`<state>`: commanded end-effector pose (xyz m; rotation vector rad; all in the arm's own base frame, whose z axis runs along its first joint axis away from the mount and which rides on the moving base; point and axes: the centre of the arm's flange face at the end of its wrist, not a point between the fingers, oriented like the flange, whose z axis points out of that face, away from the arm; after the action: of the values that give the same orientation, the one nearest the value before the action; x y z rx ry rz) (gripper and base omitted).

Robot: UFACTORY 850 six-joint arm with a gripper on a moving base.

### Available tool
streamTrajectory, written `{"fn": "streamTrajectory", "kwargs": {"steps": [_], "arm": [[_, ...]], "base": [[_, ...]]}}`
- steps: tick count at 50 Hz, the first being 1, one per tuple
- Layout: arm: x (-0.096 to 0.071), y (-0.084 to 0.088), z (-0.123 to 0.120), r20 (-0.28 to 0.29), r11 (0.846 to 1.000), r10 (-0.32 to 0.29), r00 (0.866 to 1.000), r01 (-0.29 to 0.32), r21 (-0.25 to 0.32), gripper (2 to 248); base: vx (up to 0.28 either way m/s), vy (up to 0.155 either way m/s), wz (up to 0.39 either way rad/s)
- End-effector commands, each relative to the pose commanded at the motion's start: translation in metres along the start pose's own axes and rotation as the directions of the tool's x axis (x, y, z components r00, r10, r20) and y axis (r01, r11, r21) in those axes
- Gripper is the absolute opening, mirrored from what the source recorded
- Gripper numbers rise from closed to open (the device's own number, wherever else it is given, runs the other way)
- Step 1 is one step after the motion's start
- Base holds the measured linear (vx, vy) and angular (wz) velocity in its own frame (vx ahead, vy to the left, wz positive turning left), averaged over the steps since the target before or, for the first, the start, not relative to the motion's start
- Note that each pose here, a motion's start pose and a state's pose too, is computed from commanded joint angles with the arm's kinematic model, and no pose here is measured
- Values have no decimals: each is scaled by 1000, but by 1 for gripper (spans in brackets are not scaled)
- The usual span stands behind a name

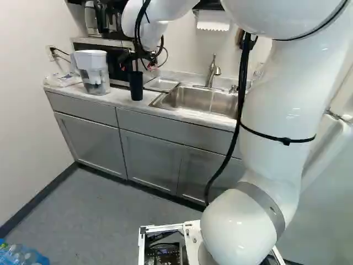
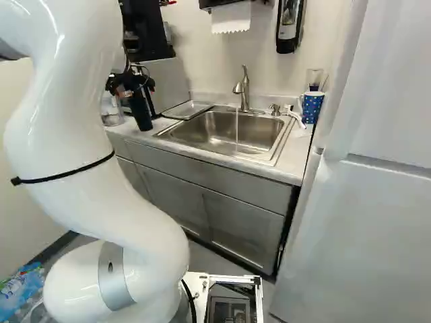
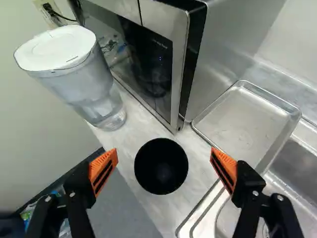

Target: Rinse the cup and place it in the tray

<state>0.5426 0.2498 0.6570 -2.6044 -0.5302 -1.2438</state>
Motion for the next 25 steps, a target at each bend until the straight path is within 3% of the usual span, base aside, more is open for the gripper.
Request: {"fn": "streamTrajectory", "kwargs": {"steps": [25], "arm": [[-19,0,17,-5,1000,0,1000,0,-1,247]], "base": [[0,0,0]]}}
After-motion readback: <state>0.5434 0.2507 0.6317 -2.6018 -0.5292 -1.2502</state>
